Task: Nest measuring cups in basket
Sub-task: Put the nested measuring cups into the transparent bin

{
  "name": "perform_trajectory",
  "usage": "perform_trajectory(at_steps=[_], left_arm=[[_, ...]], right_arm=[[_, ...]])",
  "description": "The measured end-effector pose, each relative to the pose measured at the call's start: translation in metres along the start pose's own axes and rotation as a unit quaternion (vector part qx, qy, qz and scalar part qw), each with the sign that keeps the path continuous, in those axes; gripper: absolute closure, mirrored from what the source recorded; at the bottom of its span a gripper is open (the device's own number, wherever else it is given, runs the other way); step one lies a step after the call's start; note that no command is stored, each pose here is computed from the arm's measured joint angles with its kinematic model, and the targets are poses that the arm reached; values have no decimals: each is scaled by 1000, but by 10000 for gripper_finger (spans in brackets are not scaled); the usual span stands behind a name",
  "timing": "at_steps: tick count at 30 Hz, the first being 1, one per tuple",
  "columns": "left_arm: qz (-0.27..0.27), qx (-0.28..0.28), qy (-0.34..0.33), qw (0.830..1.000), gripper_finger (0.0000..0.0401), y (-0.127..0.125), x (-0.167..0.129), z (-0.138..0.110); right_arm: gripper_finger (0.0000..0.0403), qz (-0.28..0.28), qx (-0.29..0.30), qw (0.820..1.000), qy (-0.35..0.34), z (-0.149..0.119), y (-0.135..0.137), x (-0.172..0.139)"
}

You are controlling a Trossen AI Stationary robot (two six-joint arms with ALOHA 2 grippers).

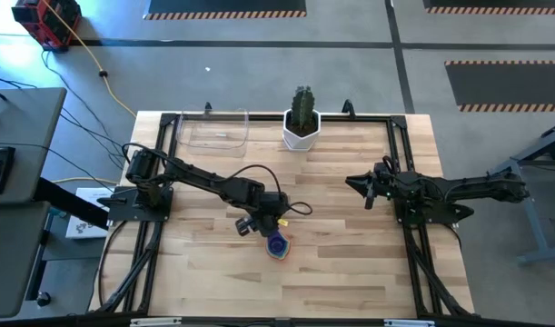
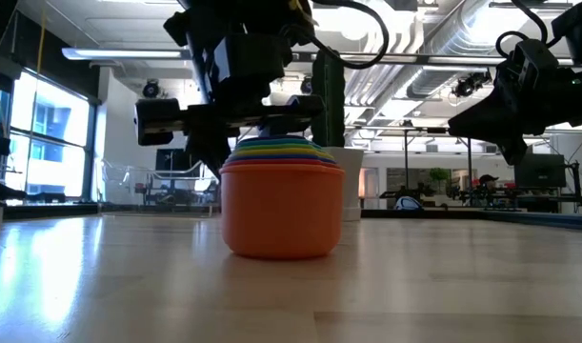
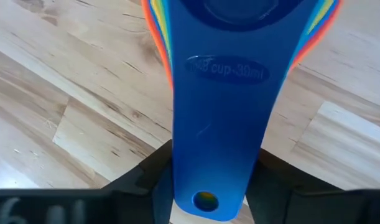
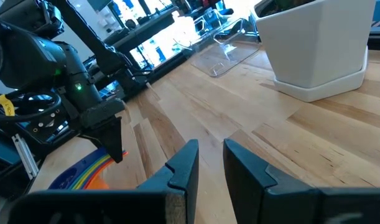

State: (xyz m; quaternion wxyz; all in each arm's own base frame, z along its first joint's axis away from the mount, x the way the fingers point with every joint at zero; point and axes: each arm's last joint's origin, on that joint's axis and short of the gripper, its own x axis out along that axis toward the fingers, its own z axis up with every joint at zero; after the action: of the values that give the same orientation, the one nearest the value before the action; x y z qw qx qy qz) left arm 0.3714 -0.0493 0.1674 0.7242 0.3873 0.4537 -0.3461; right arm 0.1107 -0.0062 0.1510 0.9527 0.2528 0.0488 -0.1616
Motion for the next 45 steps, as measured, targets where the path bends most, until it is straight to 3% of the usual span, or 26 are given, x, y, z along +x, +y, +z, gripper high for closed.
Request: perform_trajectory(at_steps=[5, 16, 45], left_arm=[[-5, -1, 3, 1000, 275, -1, 0, -1], [-2, -5, 12, 1000, 274, -2, 0, 0], [18, -170, 87, 981, 277, -6, -3, -9]], right_arm=[[336, 0, 0, 1000, 0, 0, 0, 0], [336, 0, 0, 1000, 0, 0, 0, 0], [336, 0, 0, 1000, 0, 0, 0, 0]])
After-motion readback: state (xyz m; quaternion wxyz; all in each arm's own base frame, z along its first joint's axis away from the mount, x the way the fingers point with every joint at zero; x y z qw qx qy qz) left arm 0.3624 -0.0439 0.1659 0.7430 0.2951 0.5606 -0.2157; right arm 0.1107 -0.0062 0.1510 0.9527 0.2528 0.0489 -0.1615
